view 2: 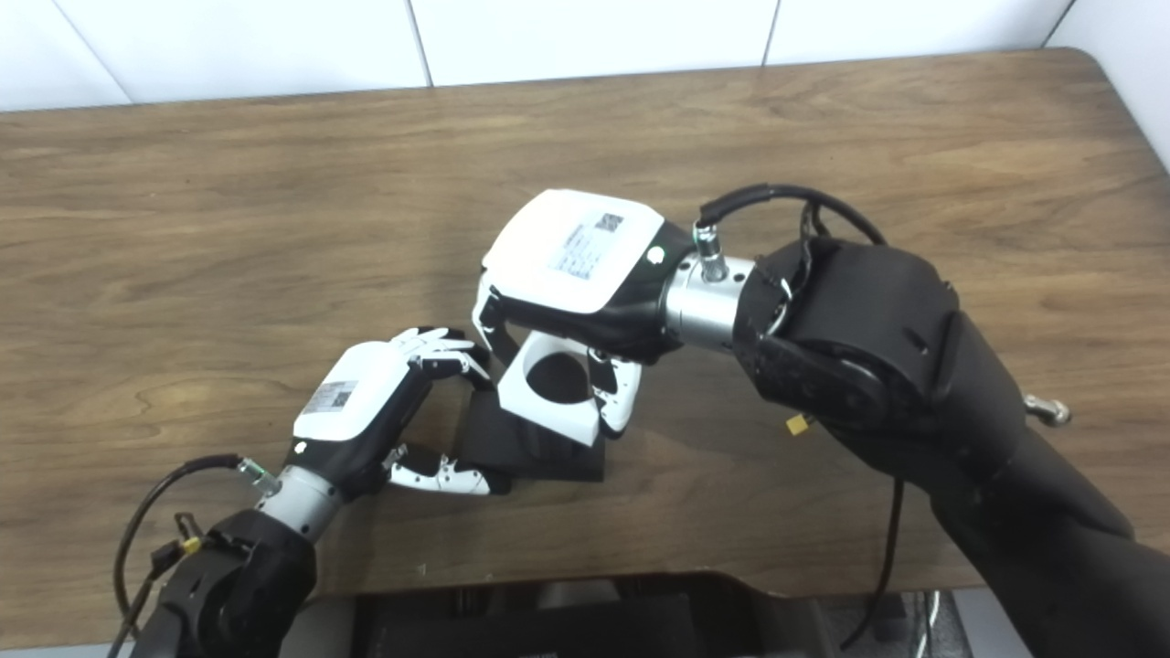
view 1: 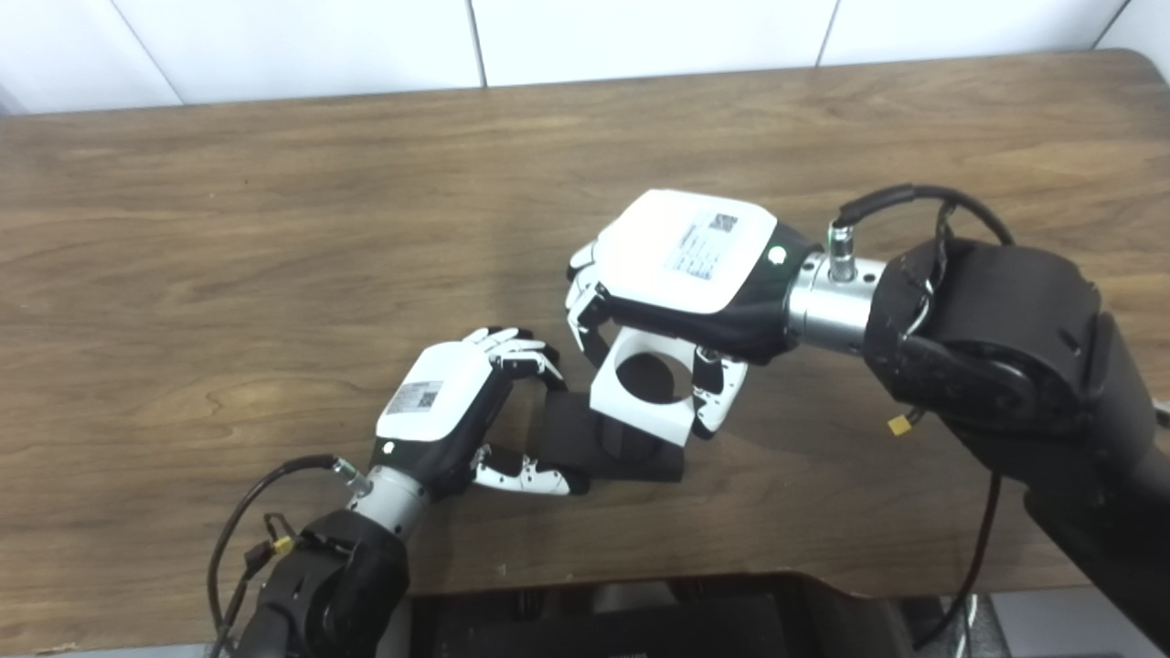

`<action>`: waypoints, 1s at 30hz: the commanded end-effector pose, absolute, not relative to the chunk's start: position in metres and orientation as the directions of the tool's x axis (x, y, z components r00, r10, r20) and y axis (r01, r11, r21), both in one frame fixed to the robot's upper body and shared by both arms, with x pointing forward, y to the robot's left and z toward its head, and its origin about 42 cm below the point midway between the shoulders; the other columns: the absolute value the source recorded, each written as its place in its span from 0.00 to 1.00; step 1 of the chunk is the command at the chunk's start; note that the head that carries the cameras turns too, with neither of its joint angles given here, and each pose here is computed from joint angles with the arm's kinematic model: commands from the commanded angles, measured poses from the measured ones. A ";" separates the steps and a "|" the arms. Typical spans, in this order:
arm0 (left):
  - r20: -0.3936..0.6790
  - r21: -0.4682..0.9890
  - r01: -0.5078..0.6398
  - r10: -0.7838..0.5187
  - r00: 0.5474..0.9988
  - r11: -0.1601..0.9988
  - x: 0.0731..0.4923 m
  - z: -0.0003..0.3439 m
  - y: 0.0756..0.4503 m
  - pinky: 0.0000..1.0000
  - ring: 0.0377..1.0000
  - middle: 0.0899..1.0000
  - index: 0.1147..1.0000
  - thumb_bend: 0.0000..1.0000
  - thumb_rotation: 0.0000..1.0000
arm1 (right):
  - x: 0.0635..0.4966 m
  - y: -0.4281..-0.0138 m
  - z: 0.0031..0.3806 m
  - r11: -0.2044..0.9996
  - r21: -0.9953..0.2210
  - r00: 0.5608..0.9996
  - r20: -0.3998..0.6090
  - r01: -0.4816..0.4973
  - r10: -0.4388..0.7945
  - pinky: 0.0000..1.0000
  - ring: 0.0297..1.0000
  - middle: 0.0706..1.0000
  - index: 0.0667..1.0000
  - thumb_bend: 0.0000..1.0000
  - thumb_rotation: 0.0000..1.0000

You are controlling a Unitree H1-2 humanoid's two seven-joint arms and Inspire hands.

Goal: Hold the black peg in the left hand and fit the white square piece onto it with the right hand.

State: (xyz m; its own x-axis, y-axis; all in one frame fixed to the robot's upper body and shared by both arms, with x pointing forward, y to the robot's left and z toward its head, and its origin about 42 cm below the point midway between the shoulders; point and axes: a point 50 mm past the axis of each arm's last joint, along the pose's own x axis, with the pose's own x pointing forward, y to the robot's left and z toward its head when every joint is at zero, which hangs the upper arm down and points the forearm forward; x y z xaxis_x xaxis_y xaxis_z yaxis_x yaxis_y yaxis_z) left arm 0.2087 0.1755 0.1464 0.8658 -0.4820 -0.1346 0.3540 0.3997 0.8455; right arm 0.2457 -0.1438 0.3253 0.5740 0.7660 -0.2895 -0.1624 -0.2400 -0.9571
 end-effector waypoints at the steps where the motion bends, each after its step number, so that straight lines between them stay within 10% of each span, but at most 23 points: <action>1: -0.118 0.851 0.342 -0.488 0.865 0.399 0.210 0.154 0.173 0.93 0.88 0.78 0.42 0.52 0.05 | 0.247 -0.143 0.331 -0.253 -0.961 0.580 -0.271 -0.114 0.768 0.84 0.85 0.74 0.45 0.52 0.13; 30: -0.110 0.847 0.341 -0.491 0.864 0.409 0.212 0.156 0.167 0.93 0.88 0.78 0.42 0.52 0.05 | 0.253 -0.136 0.313 -0.238 -0.961 0.586 -0.276 -0.144 0.762 0.85 0.86 0.74 0.45 0.52 0.13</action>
State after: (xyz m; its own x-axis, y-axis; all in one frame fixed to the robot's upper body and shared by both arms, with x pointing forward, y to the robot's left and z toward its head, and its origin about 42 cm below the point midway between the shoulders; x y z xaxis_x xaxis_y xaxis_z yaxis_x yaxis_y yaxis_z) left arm 0.2095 0.1705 0.1475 0.8660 -0.4807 -0.1377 0.3598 0.4078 0.8392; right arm 0.2503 -0.1361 0.3039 0.5730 0.7575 -0.3129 -0.1935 -0.2459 -0.9498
